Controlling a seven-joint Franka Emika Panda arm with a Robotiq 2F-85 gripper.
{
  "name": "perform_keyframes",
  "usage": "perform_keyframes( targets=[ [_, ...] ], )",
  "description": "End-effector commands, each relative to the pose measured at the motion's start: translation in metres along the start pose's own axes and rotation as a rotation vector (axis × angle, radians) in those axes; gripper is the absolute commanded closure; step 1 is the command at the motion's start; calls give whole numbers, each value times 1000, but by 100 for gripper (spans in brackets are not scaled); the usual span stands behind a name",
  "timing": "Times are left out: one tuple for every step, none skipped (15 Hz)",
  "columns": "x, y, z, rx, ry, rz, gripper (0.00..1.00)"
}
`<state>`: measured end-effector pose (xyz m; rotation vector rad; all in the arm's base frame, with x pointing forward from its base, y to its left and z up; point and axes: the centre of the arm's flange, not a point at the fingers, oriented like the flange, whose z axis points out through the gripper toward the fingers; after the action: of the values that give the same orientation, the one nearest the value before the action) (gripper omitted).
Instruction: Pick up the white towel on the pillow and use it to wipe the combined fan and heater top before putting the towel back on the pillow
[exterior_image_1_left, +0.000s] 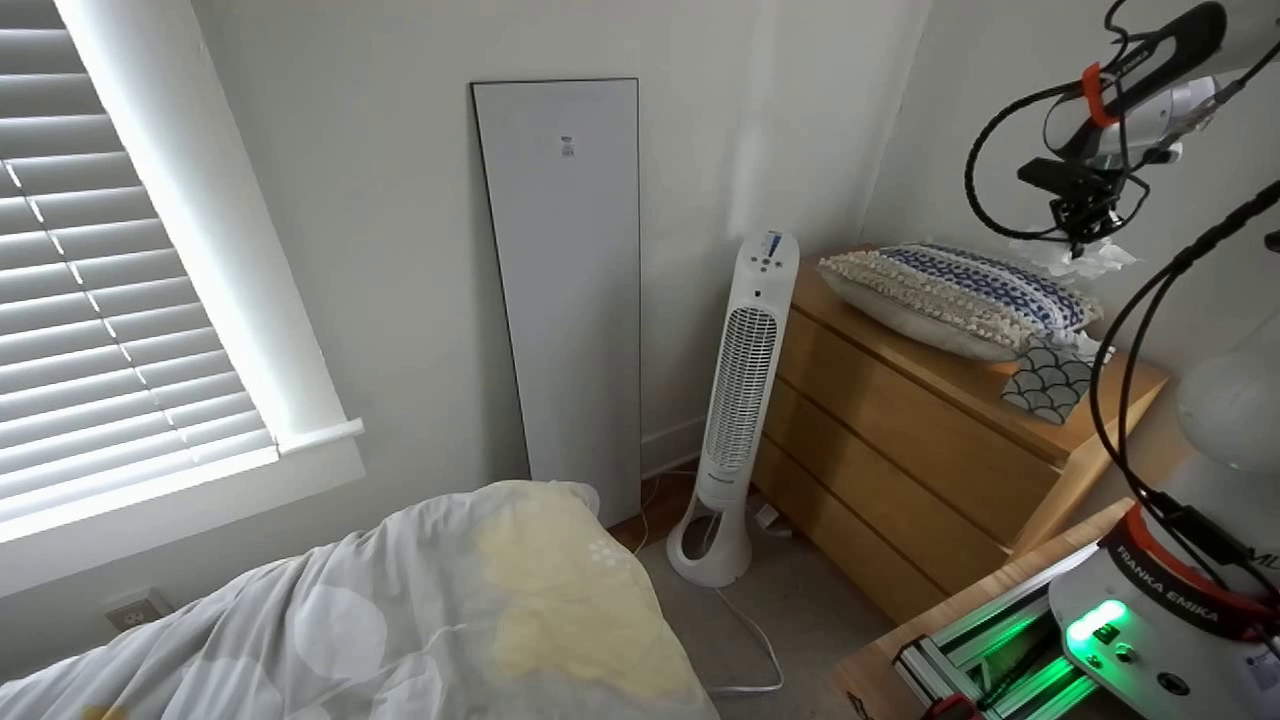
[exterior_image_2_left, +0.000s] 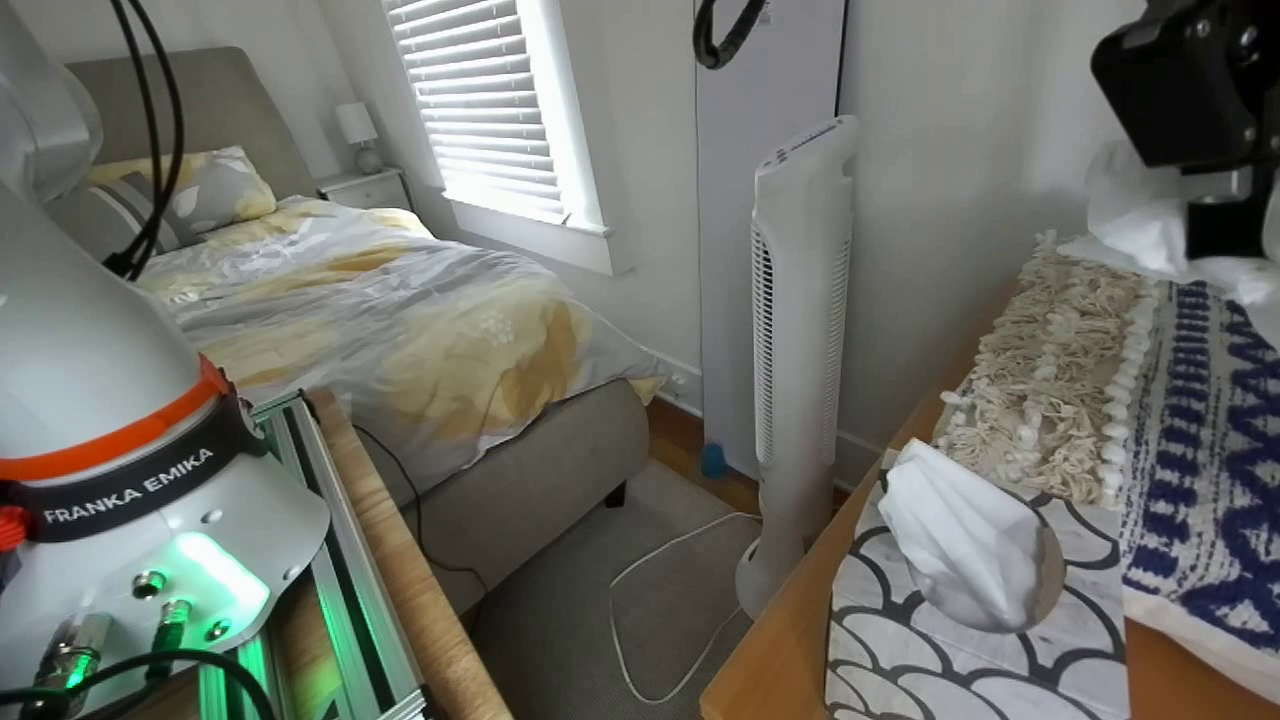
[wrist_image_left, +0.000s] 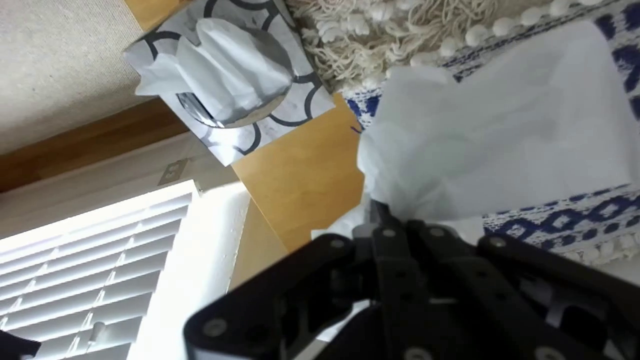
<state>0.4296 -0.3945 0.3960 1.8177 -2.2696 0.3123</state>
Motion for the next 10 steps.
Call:
perform_keyframes(
  targets=[
    [-9,-6,0,66,5,-10,99],
    [-20,-7,-5,96,13,-61,99],
    [-35,-9,-10,135,16,-129,99],
    [-50,-13,-15,169,21,-184,99],
    [-69,-16,-21,198,21,-232,99],
    [-91,-18,-28,221,14,-284,99],
    [-112,-19,-34,242,1,-336,99],
    [-136,-17,-42,259,0,-391,99],
    [-158,-15,-49,277,-3,-446,99],
    [-180,-12,-58,294,-2,-501,99]
  ],
)
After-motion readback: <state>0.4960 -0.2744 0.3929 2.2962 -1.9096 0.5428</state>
